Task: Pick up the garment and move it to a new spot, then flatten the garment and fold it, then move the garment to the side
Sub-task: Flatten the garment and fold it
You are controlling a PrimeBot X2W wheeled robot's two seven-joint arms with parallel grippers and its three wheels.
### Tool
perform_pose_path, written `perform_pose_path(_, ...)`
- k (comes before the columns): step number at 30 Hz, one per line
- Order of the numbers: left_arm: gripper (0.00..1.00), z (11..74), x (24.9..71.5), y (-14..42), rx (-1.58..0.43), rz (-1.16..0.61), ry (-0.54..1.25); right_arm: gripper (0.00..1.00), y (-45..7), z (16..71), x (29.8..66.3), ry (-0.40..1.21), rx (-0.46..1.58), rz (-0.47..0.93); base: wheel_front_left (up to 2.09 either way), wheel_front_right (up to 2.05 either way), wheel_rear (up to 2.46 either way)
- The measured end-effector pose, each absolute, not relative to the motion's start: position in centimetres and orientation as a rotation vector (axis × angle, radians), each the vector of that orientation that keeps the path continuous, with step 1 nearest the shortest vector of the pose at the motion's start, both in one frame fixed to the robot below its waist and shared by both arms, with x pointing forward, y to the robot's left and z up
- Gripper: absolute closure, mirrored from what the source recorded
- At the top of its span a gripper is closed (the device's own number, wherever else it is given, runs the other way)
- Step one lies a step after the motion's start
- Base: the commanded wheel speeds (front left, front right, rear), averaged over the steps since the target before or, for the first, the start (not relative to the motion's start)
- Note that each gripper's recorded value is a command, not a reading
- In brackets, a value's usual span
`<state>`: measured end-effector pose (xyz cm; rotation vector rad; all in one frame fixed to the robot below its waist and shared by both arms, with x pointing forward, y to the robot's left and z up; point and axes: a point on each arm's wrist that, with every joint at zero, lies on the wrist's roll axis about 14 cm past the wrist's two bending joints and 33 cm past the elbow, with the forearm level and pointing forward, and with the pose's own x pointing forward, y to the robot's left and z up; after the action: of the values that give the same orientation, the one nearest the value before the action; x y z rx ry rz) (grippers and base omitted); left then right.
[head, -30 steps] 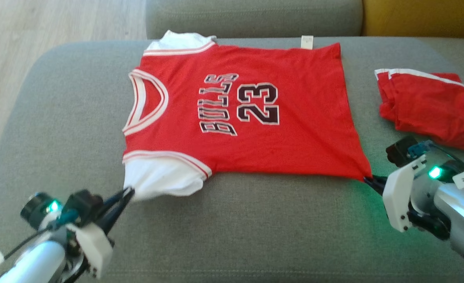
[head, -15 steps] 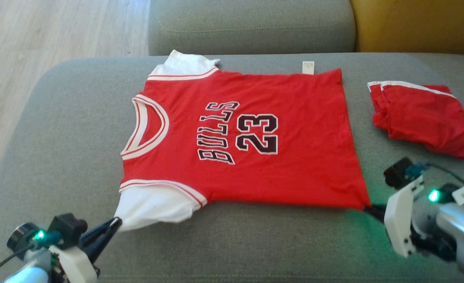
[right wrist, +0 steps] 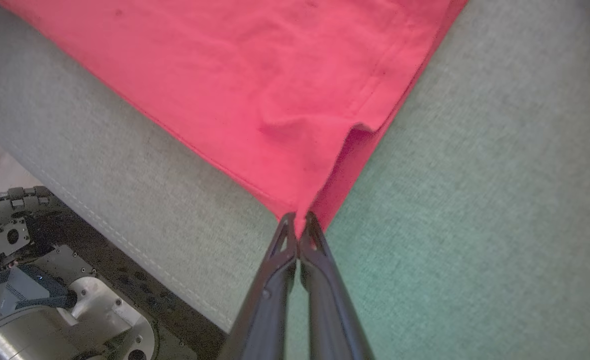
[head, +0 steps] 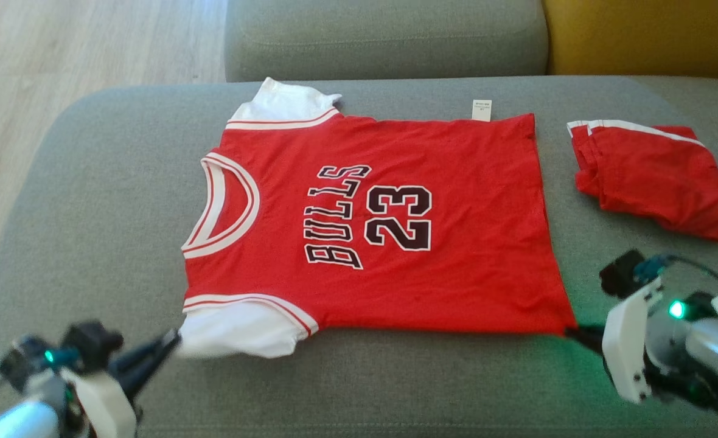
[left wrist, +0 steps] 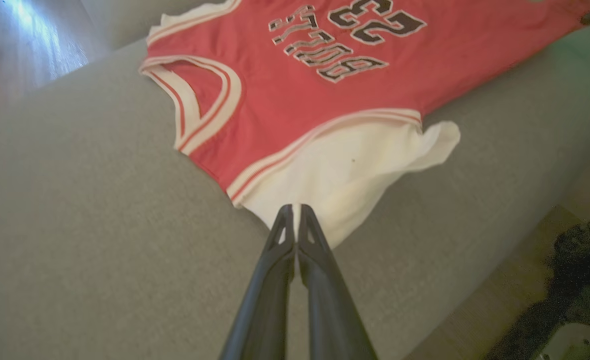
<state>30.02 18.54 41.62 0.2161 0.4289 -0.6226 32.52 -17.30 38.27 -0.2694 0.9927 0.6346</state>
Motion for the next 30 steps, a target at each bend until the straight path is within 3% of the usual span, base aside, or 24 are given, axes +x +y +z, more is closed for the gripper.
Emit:
perform_pose_path(14,1.0,49.2,38.7,18.7,0.234,-0.563,0.181,1.0,-16.7,43.7,40.0,0.784,-0.236,0.592,0.0,0.0,0.0)
perform_pose_path(30,1.0,47.6,47.4,17.8,0.253,-0.517,0.197,1.0,-15.9,41.7,45.9,0.783,-0.243,0.557,0.0,0.0,0.0)
